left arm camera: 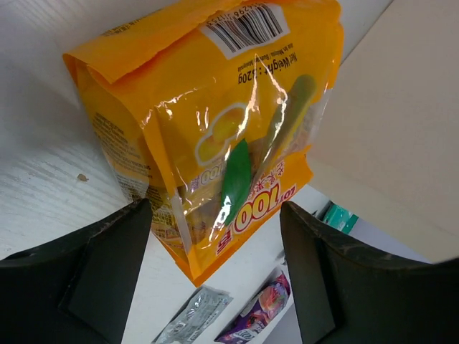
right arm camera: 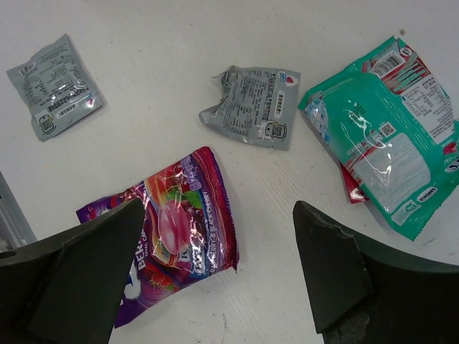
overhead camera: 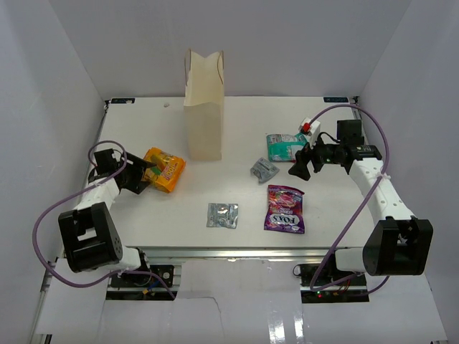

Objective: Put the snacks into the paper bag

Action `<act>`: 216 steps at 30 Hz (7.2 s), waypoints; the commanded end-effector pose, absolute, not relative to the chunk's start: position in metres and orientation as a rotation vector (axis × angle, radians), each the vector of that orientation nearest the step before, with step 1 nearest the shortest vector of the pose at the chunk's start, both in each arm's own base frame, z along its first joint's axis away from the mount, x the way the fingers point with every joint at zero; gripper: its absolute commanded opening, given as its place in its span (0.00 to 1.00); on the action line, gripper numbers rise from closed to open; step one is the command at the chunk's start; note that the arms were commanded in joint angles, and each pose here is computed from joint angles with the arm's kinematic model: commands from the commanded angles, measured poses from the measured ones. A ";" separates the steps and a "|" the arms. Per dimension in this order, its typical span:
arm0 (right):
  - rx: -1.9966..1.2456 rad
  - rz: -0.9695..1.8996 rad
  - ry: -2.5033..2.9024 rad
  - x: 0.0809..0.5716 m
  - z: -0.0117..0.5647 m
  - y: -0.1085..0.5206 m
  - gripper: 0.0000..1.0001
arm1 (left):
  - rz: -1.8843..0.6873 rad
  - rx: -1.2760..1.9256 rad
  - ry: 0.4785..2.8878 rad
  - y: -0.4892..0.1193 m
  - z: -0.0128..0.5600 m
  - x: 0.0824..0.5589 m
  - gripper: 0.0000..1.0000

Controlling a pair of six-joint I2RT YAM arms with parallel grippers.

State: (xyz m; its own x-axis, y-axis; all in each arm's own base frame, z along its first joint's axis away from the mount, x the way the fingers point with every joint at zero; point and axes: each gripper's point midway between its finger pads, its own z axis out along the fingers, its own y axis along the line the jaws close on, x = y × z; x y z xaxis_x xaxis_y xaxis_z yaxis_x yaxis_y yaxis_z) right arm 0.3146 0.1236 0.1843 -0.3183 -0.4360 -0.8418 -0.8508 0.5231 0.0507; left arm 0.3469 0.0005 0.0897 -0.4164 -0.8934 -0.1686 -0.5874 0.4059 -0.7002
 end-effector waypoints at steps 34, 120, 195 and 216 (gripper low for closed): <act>-1.043 0.718 1.961 0.311 0.172 0.128 0.90 | -0.736 -0.858 1.975 0.000 0.160 0.349 0.00; -1.001 0.707 2.030 0.314 0.158 0.119 0.90 | -0.325 -0.082 1.350 -0.185 0.514 0.473 0.00; -0.423 0.691 2.460 0.461 0.047 0.070 0.29 | -0.915 -0.213 1.881 -0.174 0.265 0.247 0.94; -0.864 0.689 1.817 0.407 0.239 0.110 0.08 | -0.929 -0.255 1.920 -0.167 0.236 0.231 0.94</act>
